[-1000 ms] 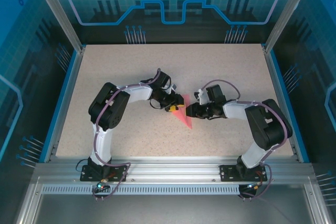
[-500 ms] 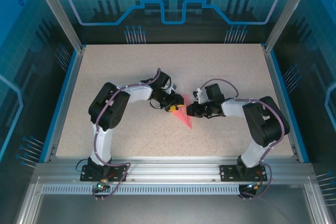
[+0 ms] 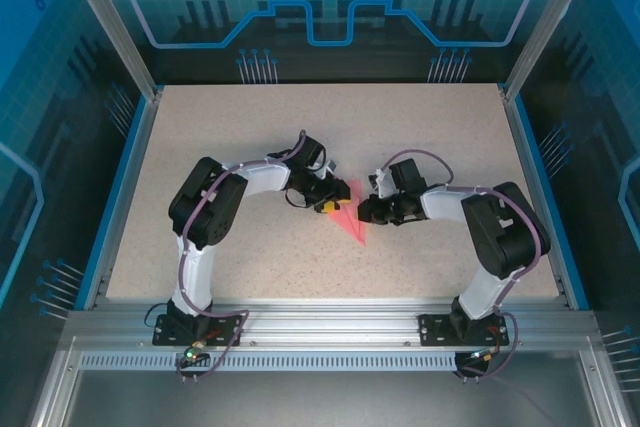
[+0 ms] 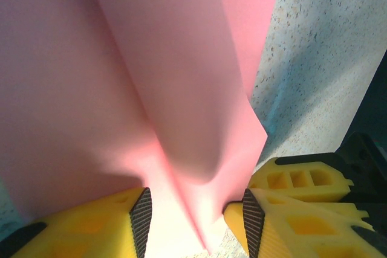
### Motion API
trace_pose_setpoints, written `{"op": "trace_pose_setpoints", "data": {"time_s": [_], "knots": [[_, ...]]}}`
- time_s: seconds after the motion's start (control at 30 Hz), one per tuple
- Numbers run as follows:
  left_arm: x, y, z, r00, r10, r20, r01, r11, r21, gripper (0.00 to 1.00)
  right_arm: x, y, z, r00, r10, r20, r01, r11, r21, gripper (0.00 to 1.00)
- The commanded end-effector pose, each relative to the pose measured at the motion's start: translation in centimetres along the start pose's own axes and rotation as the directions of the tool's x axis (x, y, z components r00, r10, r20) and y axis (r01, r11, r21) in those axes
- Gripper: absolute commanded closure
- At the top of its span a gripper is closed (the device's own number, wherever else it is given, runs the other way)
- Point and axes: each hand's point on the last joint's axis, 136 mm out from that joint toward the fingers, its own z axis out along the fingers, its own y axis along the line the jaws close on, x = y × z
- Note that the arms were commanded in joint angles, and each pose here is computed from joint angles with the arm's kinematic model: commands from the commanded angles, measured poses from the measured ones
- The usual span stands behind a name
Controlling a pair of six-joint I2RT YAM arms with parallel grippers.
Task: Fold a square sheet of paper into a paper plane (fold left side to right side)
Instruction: Fourth fold the wing at the center of the table.
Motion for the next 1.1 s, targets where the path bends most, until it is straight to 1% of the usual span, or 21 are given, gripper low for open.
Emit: {"op": "trace_pose_setpoints", "data": {"time_s": [0.0, 0.57, 0.77, 1.07], "knots": [[0.4, 1.6, 0.7, 0.998, -0.051, -0.021, 0.05, 0.997, -0.056, 0.53, -0.2, -0.8, 0.1, 1.0, 0.007, -0.012, -0.007, 0.999, 0.035, 0.9], [0.5, 1.6, 0.8, 0.998, -0.053, -0.024, 0.051, 0.997, -0.057, 0.53, -0.3, -1.8, -0.1, 1.0, 0.011, -0.021, -0.01, 0.996, 0.09, 0.89], [0.5, 1.7, 0.8, 0.998, -0.053, -0.025, 0.052, 0.997, -0.059, 0.53, -0.7, -1.6, -0.2, 1.0, 0.008, -0.014, -0.006, 0.997, 0.079, 0.89], [0.5, 1.7, 0.9, 0.998, -0.055, -0.026, 0.054, 0.997, -0.06, 0.53, -0.5, -2.1, -0.3, 1.0, 0.01, -0.018, -0.008, 0.994, 0.107, 0.9]]}}
